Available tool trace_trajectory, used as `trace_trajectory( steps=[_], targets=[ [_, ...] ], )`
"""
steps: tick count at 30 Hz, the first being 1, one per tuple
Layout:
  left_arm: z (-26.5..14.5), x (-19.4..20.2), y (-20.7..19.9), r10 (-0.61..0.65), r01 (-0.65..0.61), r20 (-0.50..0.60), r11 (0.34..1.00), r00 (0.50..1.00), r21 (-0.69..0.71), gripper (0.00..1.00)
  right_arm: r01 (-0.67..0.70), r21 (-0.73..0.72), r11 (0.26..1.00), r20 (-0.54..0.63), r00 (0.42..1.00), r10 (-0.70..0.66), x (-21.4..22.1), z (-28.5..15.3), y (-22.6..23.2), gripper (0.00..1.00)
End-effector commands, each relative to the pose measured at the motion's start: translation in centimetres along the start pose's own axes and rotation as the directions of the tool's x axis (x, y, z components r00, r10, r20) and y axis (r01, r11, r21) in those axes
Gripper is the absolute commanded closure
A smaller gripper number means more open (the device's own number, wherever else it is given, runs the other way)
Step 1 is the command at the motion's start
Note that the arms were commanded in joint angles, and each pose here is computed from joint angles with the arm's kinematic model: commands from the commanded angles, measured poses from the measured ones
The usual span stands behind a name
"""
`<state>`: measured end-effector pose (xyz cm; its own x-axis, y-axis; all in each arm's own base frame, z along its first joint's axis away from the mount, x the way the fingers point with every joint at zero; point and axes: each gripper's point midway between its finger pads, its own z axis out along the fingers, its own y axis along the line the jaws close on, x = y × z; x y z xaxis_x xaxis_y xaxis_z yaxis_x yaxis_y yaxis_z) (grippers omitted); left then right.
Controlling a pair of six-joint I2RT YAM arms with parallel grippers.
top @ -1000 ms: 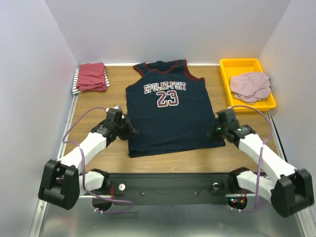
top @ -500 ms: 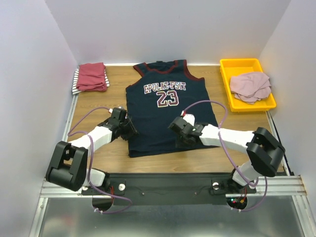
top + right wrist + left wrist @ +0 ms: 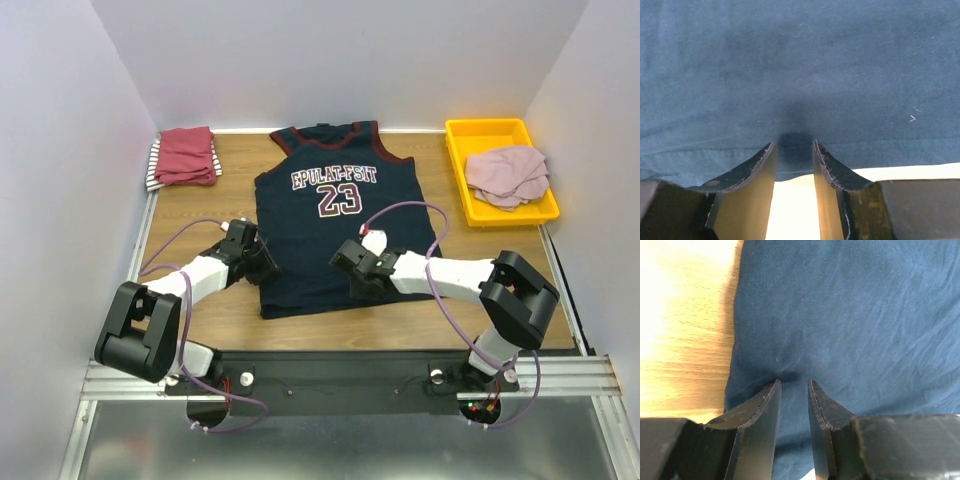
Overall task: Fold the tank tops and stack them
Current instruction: Flatten the tank top out
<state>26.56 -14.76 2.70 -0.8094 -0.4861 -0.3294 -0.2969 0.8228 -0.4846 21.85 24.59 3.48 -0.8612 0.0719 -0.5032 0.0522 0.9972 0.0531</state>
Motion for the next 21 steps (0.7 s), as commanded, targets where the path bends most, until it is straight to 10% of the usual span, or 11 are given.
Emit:
trace_trajectory(
  steps=[1, 10, 21],
  targets=[
    [0.2, 0.2, 0.6, 0.005, -0.005, 0.006, 1.000, 1.000, -0.012, 0.61, -0.022, 0.031, 0.999, 0.047, 0.999, 0.020, -0.3, 0.5, -0.4, 0.59],
    [0.4, 0.4, 0.7, 0.004, -0.004, -0.001, 1.000, 1.000, -0.018, 0.62, -0.021, 0.048, 0.999, 0.025, 0.999, 0.020, 0.8, 0.9, -1.5, 0.60],
    [0.6, 0.4, 1.3, -0.007, 0.007, -0.003, 0.999, 1.000, -0.039, 0.62, -0.036, 0.042, 0.998, 0.022, 0.999, 0.035, 1.2, 0.4, -2.2, 0.90]
  ],
)
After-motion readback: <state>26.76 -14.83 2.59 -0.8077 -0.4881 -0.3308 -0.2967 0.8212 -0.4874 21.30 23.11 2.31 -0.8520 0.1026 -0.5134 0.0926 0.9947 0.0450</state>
